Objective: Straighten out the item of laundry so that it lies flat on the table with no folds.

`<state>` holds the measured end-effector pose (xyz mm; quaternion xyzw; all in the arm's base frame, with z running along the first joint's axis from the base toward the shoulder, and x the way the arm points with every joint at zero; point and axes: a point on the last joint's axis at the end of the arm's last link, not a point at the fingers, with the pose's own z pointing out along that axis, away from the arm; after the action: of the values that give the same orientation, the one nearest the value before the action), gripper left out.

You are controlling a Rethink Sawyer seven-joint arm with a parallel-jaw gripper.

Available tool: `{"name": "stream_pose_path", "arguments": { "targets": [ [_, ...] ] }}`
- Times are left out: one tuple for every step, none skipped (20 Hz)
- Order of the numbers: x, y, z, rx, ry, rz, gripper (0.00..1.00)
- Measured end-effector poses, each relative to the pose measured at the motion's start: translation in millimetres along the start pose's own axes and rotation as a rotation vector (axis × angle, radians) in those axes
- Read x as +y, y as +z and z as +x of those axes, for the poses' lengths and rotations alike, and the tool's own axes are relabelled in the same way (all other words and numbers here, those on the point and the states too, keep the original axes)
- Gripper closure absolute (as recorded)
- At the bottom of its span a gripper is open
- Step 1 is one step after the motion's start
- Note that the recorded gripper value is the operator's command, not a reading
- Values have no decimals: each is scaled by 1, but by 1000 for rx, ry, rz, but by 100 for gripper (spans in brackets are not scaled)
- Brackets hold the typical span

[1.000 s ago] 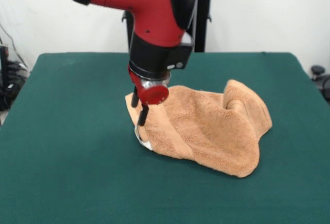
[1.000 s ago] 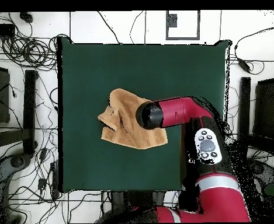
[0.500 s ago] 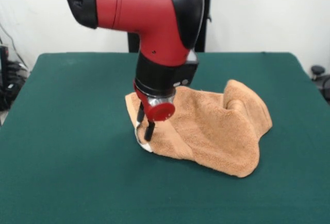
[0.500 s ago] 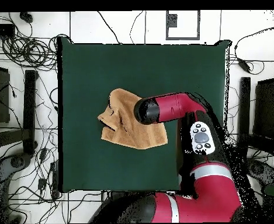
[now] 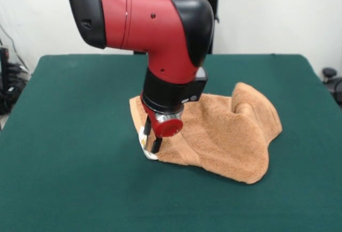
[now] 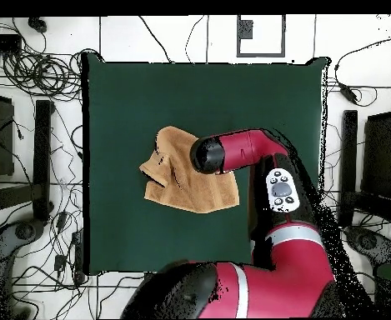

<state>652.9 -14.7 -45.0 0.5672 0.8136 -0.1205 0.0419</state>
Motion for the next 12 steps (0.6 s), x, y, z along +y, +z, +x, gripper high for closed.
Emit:
{"name": "stream_pose_path", "arguments": {
  "targets": [
    [0,0,0,-2,-1,4,0],
    [1,0,0,-4,-2,5,0],
    [1,0,1,-5,-3,7,0],
    [1,0,1,-6,-3,9,0],
    [1,0,1,-6,-2,9,0],
    [1,0,1,-6,-2,9,0],
    [1,0,1,-6,-3,9,0],
    [1,0,1,-6,-2,9,0],
    [1,0,0,-6,-2,9,0],
    [1,0,1,-6,-2,9,0],
    [1,0,1,-6,-3,9,0],
    [1,0,0,-6,-2,9,0]
  ]
}}
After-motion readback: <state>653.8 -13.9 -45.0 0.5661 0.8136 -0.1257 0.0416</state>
